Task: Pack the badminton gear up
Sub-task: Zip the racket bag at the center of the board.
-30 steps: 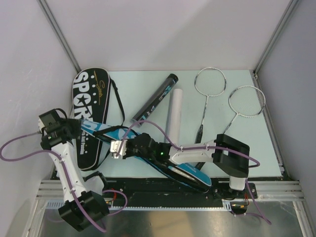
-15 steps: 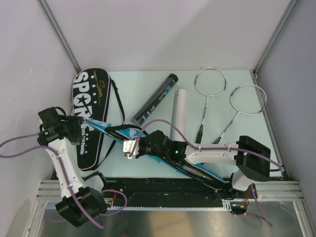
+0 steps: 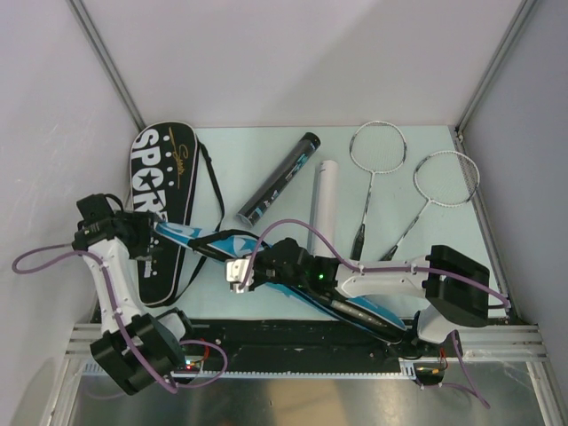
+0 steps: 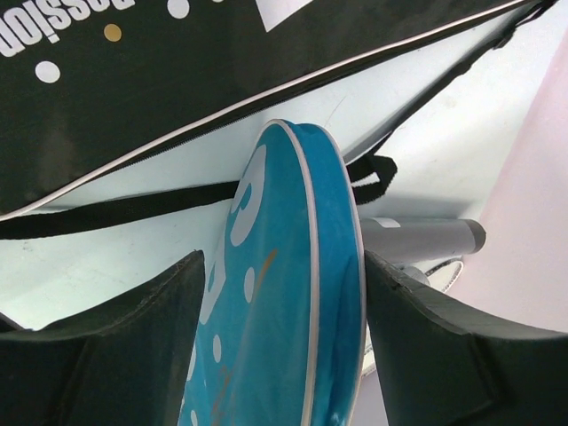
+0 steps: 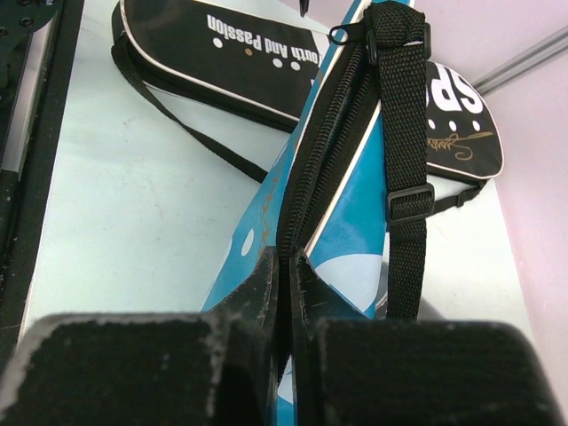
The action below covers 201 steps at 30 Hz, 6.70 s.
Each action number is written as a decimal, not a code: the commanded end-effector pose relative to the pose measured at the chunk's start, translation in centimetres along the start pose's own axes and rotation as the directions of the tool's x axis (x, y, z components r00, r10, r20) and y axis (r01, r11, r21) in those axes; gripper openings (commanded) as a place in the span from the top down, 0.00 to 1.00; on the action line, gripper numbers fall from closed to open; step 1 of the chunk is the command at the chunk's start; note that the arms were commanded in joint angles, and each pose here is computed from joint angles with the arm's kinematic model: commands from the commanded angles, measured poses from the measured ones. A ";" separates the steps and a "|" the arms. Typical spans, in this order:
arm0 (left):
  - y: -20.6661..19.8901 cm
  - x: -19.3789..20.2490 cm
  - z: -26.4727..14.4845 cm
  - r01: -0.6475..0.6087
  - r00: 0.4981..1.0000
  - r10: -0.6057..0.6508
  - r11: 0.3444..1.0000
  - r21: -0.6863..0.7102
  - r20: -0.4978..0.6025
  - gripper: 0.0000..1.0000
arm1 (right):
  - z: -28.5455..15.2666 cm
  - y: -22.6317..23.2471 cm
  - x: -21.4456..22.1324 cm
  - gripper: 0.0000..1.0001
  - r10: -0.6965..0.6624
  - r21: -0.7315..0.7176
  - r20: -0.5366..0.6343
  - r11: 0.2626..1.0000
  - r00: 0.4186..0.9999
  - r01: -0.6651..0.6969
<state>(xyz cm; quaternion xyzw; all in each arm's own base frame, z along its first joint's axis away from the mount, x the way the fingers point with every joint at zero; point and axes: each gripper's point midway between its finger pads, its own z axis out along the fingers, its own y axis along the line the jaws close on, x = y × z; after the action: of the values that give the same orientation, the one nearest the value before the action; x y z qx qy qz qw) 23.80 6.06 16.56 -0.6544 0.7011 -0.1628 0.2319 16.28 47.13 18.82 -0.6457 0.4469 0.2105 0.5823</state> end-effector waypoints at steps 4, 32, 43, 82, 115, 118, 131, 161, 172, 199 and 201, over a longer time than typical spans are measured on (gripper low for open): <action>-1.4 0.6 1.7 0.002 0.995 0.003 0.999 0.048 -0.099 0.28 | -0.3 -1.5 -2.1 1.00 -0.032 0.044 0.080 0.999 0.996 0.029; -1.2 2.2 2.5 0.131 0.978 -0.120 0.990 0.058 -0.169 1.00 | 4.0 -4.8 -8.2 0.45 -0.451 0.330 0.203 0.867 0.869 0.373; -1.3 2.4 2.4 0.142 0.975 -0.129 0.988 0.058 -0.181 1.00 | 5.5 -4.7 -8.9 0.63 -0.494 0.362 0.219 0.842 0.841 0.401; -2.7 2.8 1.2 0.165 0.966 -0.139 0.980 0.109 -0.220 1.00 | 6.7 -3.1 -7.4 0.73 -0.587 0.343 0.204 0.793 0.784 0.504; -3.0 2.8 1.1 0.171 0.964 -0.142 0.978 0.115 -0.225 1.00 | 7.5 -2.2 -6.4 0.74 -0.618 0.327 0.111 0.762 0.778 0.559; -2.8 2.9 1.1 0.173 0.963 -0.145 0.979 0.112 -0.226 1.00 | 7.9 -2.4 -6.4 0.73 -0.615 0.327 0.105 0.764 0.782 0.557; -2.9 3.0 1.1 0.170 0.962 -0.140 0.979 0.113 -0.235 1.00 | 8.4 -4.7 -6.1 0.97 -0.606 0.407 0.010 0.729 0.795 0.550; -4.5 -0.3 -0.9 0.241 0.970 -0.233 0.956 0.166 -0.063 1.00 | -2.8 -0.4 -5.9 0.89 -0.141 0.277 0.220 0.958 0.965 0.077; -3.8 0.8 -0.1 0.254 0.964 -0.237 0.958 0.137 -0.123 1.00 | 1.8 -1.1 -8.1 0.69 -0.435 0.300 0.270 0.886 0.859 0.355; -4.0 1.3 -0.1 0.248 0.962 -0.226 0.958 0.142 -0.156 1.00 | 5.4 -5.0 -7.4 0.64 -0.513 0.395 0.140 0.813 0.847 0.427; -4.0 1.4 -0.2 0.248 0.962 -0.226 0.958 0.143 -0.156 1.00 | 5.4 -5.3 -7.2 0.64 -0.513 0.399 0.133 0.811 0.848 0.428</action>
<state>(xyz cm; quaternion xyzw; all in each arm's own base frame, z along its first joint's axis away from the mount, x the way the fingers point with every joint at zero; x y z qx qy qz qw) 26.40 4.97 17.17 -0.7004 0.6331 -0.2505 0.2143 16.96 54.10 23.83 -0.6204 0.2283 0.0648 0.7475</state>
